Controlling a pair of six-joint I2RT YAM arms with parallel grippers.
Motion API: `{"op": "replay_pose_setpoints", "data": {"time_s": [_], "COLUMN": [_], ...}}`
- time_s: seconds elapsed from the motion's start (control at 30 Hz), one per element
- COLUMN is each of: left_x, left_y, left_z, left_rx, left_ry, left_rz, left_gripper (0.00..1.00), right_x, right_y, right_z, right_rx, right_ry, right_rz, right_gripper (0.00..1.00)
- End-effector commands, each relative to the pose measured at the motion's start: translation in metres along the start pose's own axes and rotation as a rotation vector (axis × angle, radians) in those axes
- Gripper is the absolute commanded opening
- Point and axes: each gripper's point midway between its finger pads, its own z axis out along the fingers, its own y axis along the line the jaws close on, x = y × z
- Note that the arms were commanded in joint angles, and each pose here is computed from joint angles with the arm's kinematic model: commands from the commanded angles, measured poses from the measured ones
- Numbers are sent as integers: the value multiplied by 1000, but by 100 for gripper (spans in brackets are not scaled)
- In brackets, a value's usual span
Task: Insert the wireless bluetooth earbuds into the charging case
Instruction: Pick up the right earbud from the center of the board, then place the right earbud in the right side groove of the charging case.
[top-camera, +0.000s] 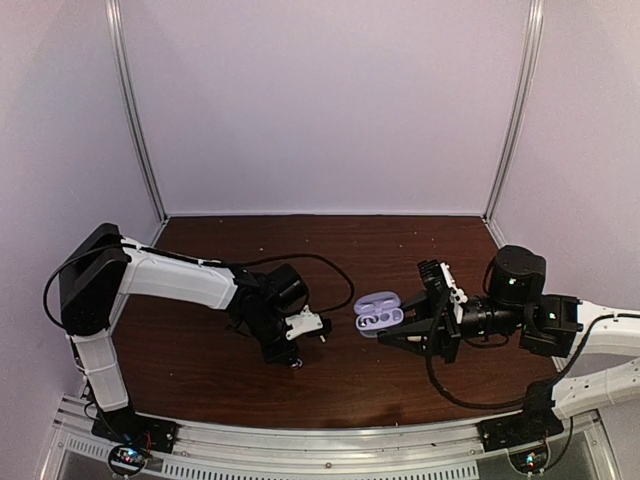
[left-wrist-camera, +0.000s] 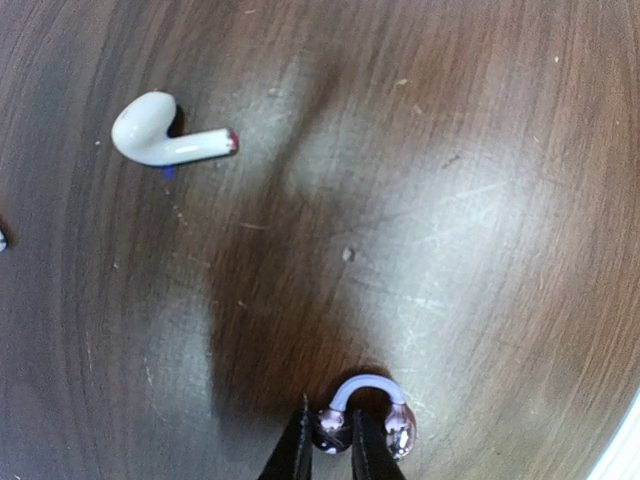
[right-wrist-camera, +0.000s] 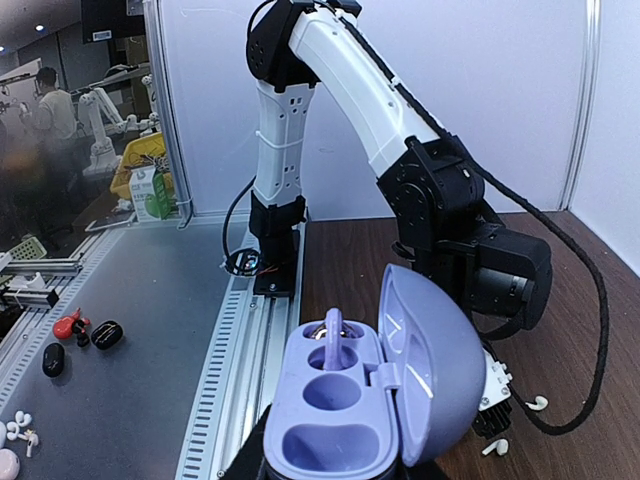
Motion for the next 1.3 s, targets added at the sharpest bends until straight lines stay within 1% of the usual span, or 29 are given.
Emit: {"op": "replay_pose_setpoints", "data": {"time_s": [0.0,0.1,0.13,0.23,0.33,0.43,0.57,0.67,0.77,0.93,1.1,1.27], "left_x": [6,-6,-12,-36,-68,-92,-114,-125,-134,-145,-150,-160], "left_y": [9,20,25,39,46,46,33,18,1,-19,-28,-36], "left_z": [2,-17,-26,-66,-124,-180,-243,-279,-296,-306,-294,-278], "left_rx": [-39,-52,-60,-109,-155,-170,-182,-204,-209,-202,-186,-172], "left_ry": [8,-90,-135,-297,-506,-666,-828,-922,-973,-1012,-991,-960], "left_rz": [-44,-118,-139,-229,-297,-357,-390,-399,-404,-433,-443,-431], "left_gripper": [10,1,0,0,0,0,0,0,0,0,0,0], "right_x": [-4,-5,-4,-6,-11,-12,-9,-16,-17,-19,-20,-17], "right_y": [-2,-8,-11,-34,-57,-71,-84,-93,-104,-119,-128,-134], "right_z": [-3,-5,-5,-10,-15,-12,-2,5,22,38,44,53], "right_rx": [22,66,84,224,354,416,452,483,489,522,566,606], "right_ry": [-16,-28,-31,-61,-103,-131,-162,-214,-214,-222,-217,-184], "right_rz": [5,2,1,32,26,9,-20,-67,-77,-78,-98,-109], "right_gripper": [0,0,0,0,0,0,0,0,0,0,0,0]}}
